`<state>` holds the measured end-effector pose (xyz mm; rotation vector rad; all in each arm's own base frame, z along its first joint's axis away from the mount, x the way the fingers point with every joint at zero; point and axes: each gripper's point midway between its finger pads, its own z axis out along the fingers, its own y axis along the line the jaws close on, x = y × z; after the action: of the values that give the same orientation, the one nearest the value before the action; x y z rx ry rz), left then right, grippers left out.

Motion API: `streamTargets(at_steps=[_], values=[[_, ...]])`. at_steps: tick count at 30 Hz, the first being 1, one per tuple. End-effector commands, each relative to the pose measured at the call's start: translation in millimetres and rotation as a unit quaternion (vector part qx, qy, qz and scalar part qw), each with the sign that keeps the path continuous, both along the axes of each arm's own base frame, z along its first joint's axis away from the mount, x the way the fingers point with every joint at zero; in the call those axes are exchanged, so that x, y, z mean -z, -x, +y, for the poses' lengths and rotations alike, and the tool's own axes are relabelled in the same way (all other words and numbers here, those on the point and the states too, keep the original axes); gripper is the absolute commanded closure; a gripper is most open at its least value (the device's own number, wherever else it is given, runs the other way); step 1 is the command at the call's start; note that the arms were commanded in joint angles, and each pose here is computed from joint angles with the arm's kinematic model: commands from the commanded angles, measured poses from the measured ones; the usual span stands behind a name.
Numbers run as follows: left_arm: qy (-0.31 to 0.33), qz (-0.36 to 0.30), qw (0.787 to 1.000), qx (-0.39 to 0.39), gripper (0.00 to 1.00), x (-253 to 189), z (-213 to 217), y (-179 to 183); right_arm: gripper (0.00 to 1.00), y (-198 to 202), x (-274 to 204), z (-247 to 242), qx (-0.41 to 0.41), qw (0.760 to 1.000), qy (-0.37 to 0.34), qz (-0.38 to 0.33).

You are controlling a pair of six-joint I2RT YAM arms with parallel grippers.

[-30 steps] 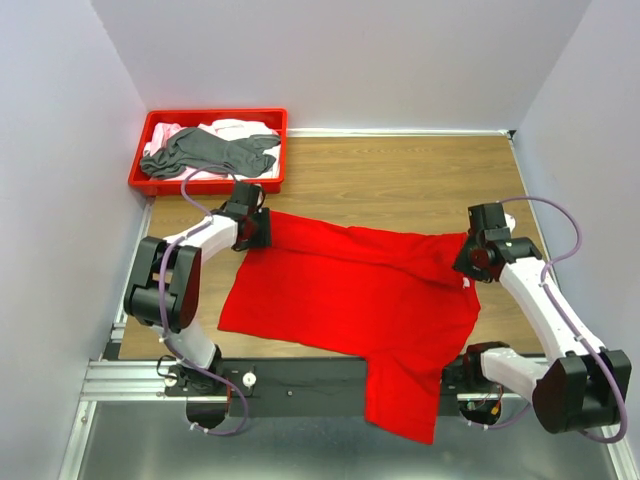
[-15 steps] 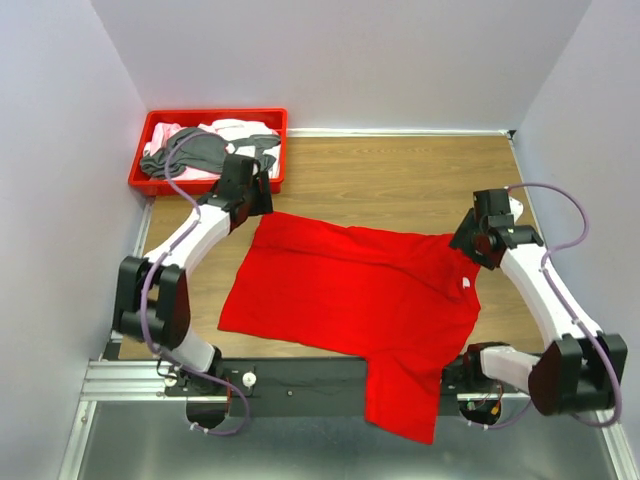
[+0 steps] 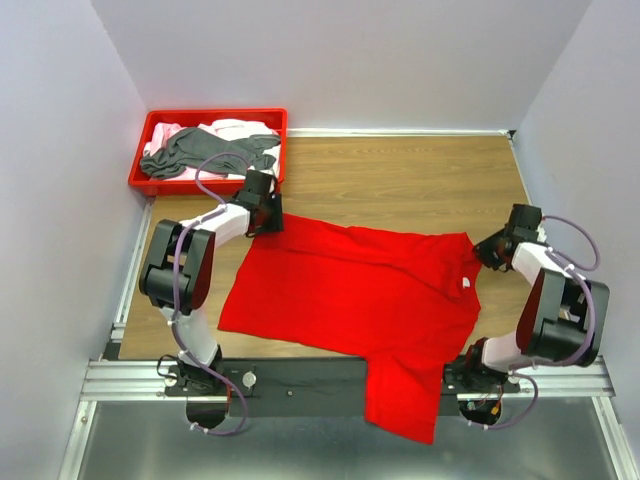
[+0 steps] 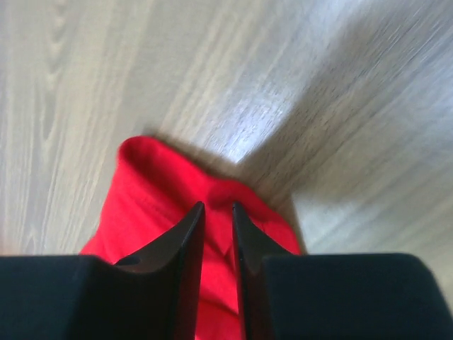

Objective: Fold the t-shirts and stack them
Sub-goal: Fold the tshirt

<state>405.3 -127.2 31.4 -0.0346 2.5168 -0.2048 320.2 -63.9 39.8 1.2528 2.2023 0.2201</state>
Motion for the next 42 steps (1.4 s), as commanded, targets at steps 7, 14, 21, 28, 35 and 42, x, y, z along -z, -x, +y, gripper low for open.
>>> streamTargets(at_steps=[7,14,21,28,35,42], values=[[0.036,0.031,0.998,-0.040,0.43,26.0,17.9,16.2,0.80,-30.6,47.6,3.4,0.006,0.998,-0.059,-0.014],[0.053,0.034,0.995,-0.083,0.44,23.0,45.4,15.8,0.85,-97.8,63.6,-16.0,-0.014,0.998,-0.063,-0.014],[0.083,0.024,0.993,-0.079,0.44,16.0,37.2,24.0,0.79,-117.5,10.5,-14.0,-0.079,0.993,-0.032,-0.079],[0.093,0.013,0.993,-0.070,0.44,10.9,31.9,15.4,0.66,-126.2,-39.0,18.1,-0.172,0.974,-0.020,-0.142],[0.084,0.013,0.994,-0.070,0.44,14.0,33.3,15.6,0.66,-148.5,-32.9,35.4,-0.220,0.966,0.029,-0.134],[0.060,0.008,0.996,-0.072,0.44,12.8,39.3,14.4,0.66,-165.6,-13.4,43.3,-0.245,0.960,0.112,-0.075]])
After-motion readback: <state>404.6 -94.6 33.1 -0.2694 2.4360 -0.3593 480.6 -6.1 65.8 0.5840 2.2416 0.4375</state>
